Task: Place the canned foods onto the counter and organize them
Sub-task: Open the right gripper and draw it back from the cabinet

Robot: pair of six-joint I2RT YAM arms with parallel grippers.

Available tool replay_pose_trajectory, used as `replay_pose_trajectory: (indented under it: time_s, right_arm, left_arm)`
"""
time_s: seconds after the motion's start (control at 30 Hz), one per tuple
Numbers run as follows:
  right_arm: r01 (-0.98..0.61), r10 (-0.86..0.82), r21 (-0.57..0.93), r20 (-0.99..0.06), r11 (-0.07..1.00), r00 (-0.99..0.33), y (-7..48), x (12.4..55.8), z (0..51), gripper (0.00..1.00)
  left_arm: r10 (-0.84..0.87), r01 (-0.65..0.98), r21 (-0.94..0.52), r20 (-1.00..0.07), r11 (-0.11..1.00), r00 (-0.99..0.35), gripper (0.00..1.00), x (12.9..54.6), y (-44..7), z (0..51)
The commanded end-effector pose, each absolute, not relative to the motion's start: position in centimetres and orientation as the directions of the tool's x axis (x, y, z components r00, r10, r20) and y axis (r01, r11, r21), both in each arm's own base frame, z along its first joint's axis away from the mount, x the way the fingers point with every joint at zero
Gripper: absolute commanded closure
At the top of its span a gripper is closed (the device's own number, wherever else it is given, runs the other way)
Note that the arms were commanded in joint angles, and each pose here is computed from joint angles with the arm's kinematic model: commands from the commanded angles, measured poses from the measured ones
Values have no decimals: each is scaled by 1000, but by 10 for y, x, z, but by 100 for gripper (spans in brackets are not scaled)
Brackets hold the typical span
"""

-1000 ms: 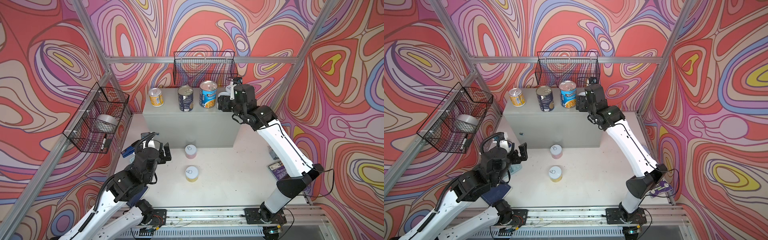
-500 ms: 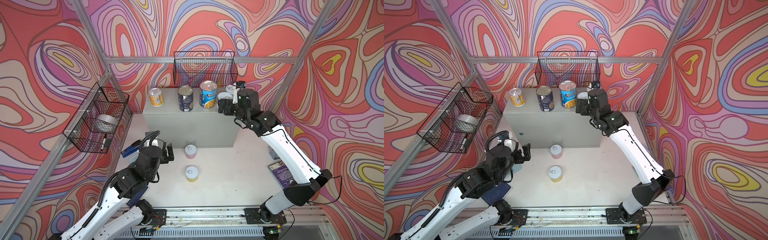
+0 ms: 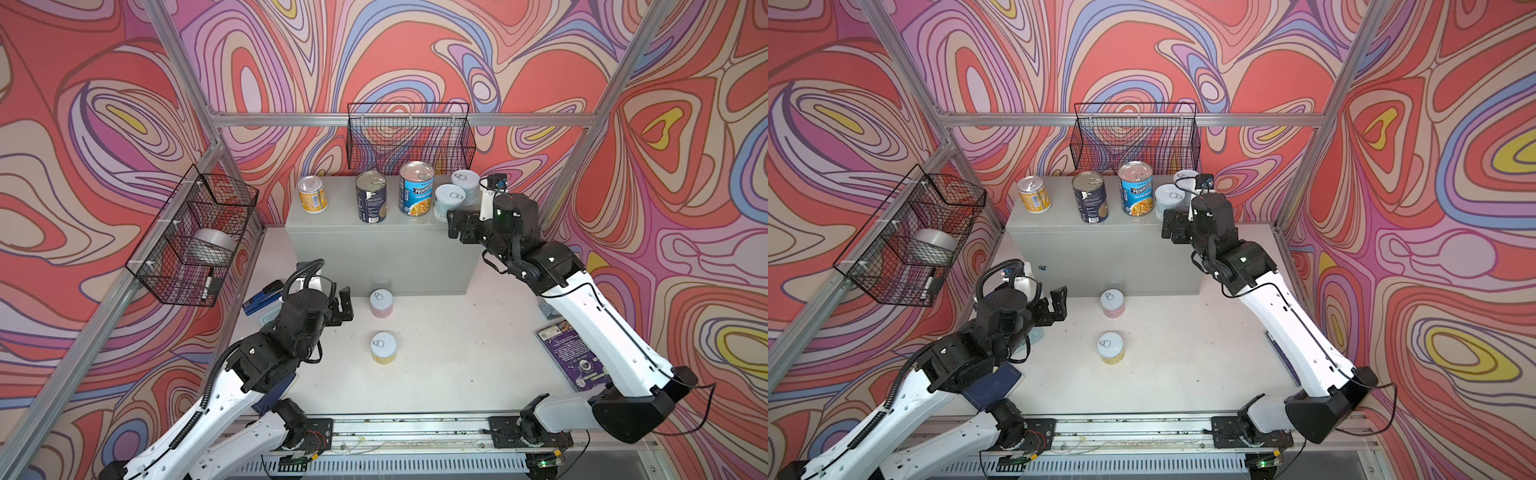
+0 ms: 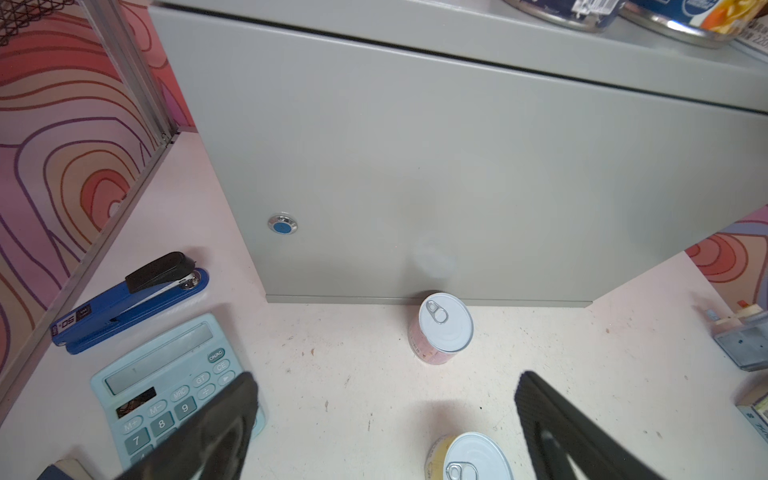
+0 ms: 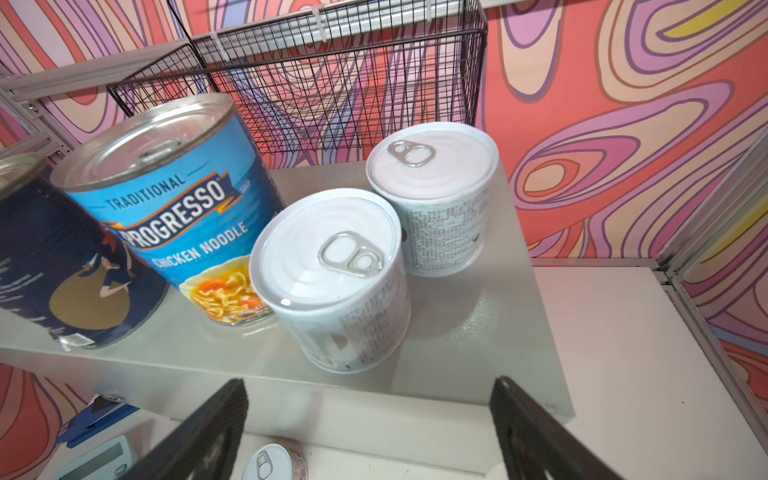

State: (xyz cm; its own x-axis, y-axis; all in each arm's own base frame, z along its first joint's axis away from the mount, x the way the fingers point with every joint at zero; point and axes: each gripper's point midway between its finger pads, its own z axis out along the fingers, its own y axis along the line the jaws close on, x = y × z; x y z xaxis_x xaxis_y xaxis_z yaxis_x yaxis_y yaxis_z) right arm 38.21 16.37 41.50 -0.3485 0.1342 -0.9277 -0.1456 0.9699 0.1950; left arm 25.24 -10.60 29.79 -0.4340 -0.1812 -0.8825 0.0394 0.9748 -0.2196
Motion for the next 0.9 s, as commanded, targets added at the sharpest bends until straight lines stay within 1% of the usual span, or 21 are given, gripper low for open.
replay_pose_trajectory:
  time_s: [0.0, 0.13, 0.27, 0.57, 0.7, 0.87]
  right_arm:
    - [-129, 169, 222, -929, 967, -329, 155, 374, 416, 6]
    - [-126, 179, 238, -915, 963, -361, 150, 362, 401, 6]
    - [-123, 189, 248, -913, 961, -362, 142, 347, 390, 6]
    - [-132, 173, 251, -887, 959, -428, 139, 330, 360, 6]
    - [-138, 210, 308, -856, 941, -473, 144, 322, 340, 6]
    - [-136, 269, 416, -770, 899, -578, 160, 315, 297, 7]
  left_arm:
    - [-214, 82, -273, -880, 959, -424, 0, 254, -117, 303]
    - [-224, 95, -287, -880, 953, -419, 0, 254, -120, 307]
    - [-222, 107, -289, -883, 951, -414, 0, 255, -123, 312]
    - [-234, 101, -312, -858, 945, -457, 0, 254, -127, 303]
    - [-255, 101, -339, -845, 935, -471, 0, 253, -130, 298]
    - [-257, 121, -346, -851, 930, -458, 0, 258, -137, 296]
